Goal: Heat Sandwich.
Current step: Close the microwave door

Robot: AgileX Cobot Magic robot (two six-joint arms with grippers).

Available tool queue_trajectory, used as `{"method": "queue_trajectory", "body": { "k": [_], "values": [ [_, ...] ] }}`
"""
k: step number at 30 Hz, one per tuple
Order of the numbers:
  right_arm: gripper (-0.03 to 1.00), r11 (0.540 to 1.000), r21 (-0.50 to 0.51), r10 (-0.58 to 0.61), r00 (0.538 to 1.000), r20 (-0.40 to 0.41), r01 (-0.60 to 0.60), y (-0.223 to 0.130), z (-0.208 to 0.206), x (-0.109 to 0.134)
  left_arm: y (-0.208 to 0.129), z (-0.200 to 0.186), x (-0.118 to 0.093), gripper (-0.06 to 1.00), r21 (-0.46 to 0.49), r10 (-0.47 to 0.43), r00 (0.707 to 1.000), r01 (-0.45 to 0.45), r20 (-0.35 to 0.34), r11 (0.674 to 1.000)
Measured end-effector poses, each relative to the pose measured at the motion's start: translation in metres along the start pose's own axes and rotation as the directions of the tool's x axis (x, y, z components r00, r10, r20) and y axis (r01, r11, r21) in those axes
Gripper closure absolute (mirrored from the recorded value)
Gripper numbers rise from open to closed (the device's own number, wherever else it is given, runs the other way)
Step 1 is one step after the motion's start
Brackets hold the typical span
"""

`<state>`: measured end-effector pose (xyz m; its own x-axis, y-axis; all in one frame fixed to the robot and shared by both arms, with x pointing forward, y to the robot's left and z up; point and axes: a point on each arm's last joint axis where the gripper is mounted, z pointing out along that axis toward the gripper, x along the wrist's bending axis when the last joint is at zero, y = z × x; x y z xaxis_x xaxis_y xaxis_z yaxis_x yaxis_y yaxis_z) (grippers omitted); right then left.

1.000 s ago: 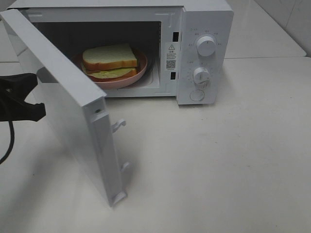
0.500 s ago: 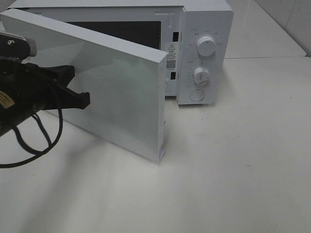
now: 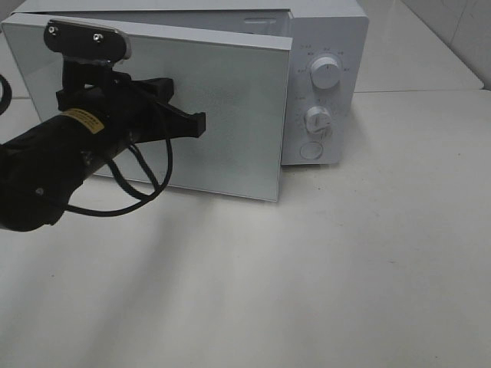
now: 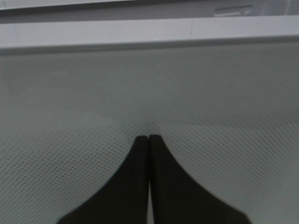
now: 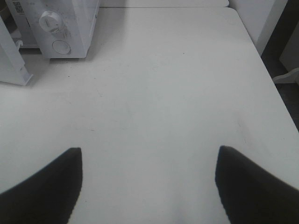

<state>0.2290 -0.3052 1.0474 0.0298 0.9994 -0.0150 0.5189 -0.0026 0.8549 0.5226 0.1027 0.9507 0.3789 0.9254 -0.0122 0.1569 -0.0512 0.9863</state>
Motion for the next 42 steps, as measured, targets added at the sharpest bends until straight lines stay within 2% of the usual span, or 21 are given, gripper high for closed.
{"method": "queue_trajectory", "body": {
  "k": [16,27,42],
  "values": [
    [0.21,1.0,0.0,0.0,1.0,0.0,0.0,0.0,0.0,0.0,0.007,0.041,-0.015,0.94,-0.017,-0.046,0.999,0.045,-0.004,0.999],
    [0.21,1.0,0.0,0.0,1.0,0.0,0.0,0.0,0.0,0.0,0.006,0.063,-0.035,0.94,0.007,-0.034,0.998,0.033,0.051,0.999],
    [0.21,1.0,0.0,0.0,1.0,0.0,0.0,0.0,0.0,0.0,0.0,0.08,-0.042,0.94,0.016,-0.005,0.997,0.004,0.083,1.0]
  ]
}}
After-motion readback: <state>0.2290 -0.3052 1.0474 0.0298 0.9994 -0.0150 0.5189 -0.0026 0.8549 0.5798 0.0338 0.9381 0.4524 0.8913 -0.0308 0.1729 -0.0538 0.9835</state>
